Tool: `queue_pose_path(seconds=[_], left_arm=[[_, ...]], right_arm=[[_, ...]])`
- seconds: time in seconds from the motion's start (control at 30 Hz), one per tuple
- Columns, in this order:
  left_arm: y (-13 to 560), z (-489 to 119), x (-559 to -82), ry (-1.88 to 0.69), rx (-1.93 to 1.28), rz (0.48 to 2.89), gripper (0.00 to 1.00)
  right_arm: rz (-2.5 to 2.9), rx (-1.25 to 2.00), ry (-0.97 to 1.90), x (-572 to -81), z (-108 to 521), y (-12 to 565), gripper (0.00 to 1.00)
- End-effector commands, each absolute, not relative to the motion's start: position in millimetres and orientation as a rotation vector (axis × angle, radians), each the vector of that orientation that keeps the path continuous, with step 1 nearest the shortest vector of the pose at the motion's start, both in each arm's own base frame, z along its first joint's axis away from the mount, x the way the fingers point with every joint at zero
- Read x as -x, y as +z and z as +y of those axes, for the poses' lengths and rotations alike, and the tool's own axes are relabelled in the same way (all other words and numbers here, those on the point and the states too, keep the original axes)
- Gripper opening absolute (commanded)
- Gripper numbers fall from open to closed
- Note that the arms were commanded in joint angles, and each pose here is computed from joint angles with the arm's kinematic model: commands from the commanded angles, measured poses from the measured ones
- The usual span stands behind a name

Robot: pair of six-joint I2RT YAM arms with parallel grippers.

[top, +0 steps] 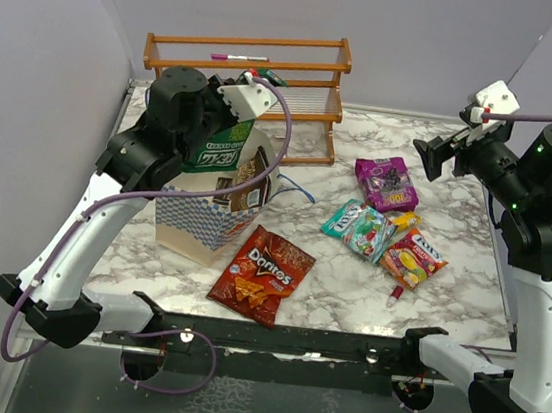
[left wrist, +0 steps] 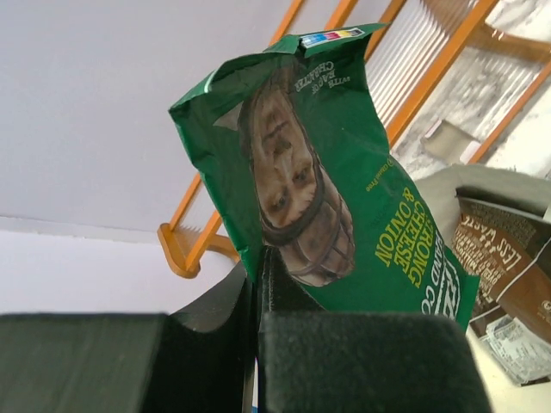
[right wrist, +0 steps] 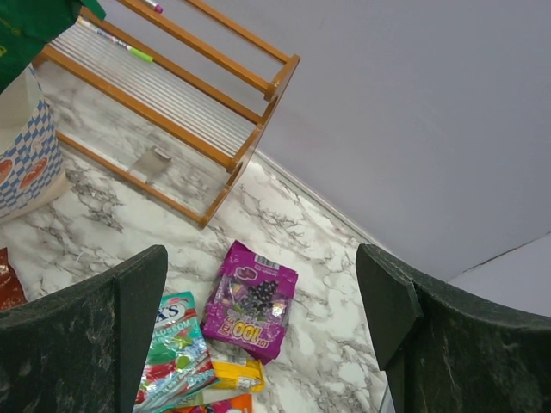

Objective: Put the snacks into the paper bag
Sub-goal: Place the snack in the paper bag.

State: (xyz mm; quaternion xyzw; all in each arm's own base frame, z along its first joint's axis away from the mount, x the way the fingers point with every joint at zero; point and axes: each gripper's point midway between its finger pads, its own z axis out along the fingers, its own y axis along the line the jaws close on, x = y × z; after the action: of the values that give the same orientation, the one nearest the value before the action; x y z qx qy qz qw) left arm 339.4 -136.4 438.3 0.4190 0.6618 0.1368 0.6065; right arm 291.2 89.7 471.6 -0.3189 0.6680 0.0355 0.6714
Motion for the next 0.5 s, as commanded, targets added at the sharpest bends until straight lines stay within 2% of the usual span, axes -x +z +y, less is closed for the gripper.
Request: queue_pose_path(seconds=[0.0, 0.47], left_arm=[[461, -116, -335, 0.405, -0.878, 1.471, 0.00], [422, -101, -334, 0.451, -0.868, 1.542, 0.00]], right_arm=[[1.476, 0.717, 0.099, -289, 92, 475, 0.91], [1.487, 0.725, 0.111, -292, 93, 467, 0.91]])
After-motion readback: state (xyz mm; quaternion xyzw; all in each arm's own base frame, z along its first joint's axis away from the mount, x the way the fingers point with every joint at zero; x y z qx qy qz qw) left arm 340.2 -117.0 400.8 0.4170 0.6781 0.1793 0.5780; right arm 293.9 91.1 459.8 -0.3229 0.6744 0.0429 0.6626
